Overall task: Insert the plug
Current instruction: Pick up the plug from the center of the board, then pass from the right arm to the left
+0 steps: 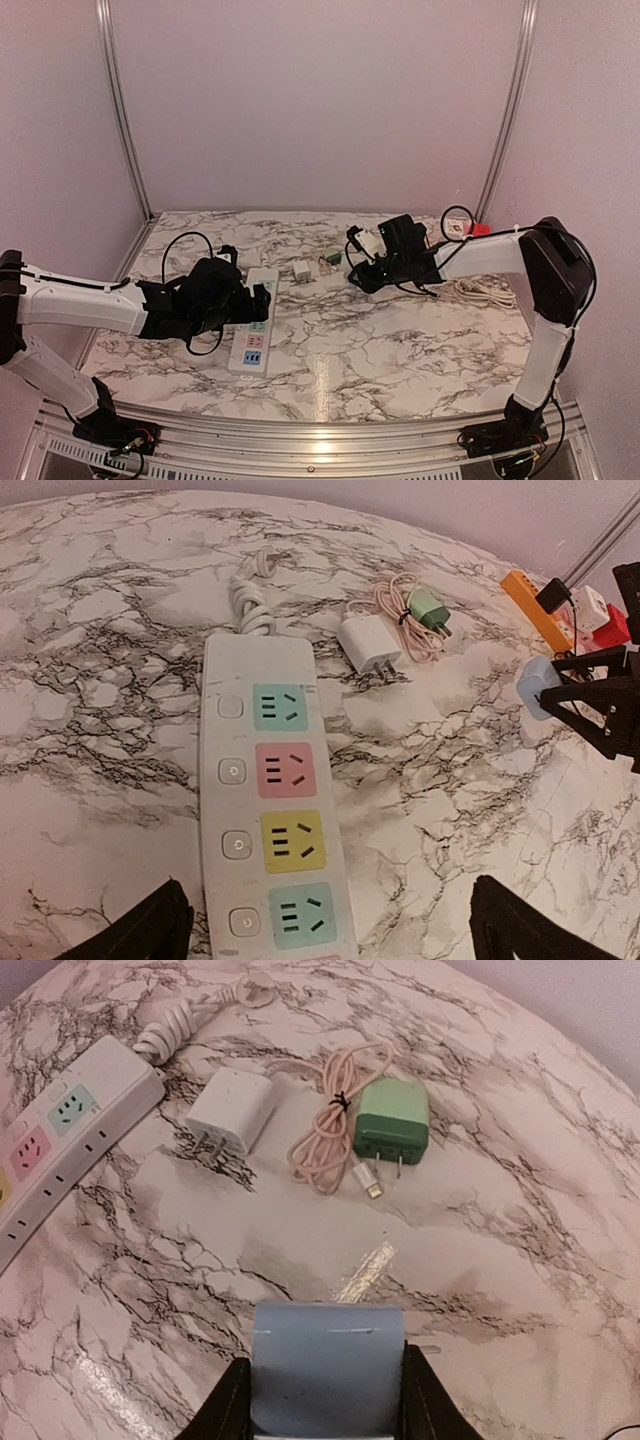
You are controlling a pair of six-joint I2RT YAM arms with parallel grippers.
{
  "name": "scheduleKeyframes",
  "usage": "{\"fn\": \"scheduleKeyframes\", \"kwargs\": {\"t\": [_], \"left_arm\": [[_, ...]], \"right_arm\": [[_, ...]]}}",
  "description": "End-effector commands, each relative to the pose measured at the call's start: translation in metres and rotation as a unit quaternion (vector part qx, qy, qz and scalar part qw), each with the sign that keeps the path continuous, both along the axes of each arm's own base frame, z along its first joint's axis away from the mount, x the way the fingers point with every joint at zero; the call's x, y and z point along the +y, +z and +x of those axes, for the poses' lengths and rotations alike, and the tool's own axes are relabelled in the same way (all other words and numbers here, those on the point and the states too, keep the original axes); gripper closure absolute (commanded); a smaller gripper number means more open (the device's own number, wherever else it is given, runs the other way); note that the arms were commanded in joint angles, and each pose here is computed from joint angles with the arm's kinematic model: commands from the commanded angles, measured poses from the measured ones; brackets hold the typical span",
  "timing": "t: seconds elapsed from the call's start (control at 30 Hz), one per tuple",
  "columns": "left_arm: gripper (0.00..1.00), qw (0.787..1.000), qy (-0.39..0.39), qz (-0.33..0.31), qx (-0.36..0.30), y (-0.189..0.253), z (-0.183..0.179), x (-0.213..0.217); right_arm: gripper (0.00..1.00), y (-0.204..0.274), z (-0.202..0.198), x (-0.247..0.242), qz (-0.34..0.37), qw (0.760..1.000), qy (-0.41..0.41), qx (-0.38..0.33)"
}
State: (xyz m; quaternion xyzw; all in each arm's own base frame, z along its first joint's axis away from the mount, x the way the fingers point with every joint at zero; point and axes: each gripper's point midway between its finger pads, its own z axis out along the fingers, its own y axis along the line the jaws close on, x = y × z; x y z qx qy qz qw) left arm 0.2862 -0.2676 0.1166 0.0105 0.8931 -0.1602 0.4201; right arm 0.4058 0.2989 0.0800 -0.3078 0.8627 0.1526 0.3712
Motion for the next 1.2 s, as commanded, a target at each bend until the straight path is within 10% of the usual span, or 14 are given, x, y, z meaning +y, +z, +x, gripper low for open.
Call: {"fn": "scheduleKeyframes", "kwargs": {"t": [0.0, 0.53, 1.17], "left_arm": [[0.01, 0.997, -0.038, -0.066, -0.024, 0.023, -0.005, -0.018], [0.01, 0.983, -0.111, -0.143, -0.026, 0.053, -0.018, -0.049], [0.07, 0.957, -0.163, -0.228, -0.077, 0.086, -0.031, -0.060]], "right_arm": [[0.73, 0.065, -0.011, 0.024, 0.079, 0.991, 0.037, -0.105], [0.74, 0.135, -0.104, 0.081, 0.142, 0.948, 0.106, -0.263], [0.75, 0.144, -0.148, 0.116, 0.160, 0.930, 0.160, -0.290]]}}
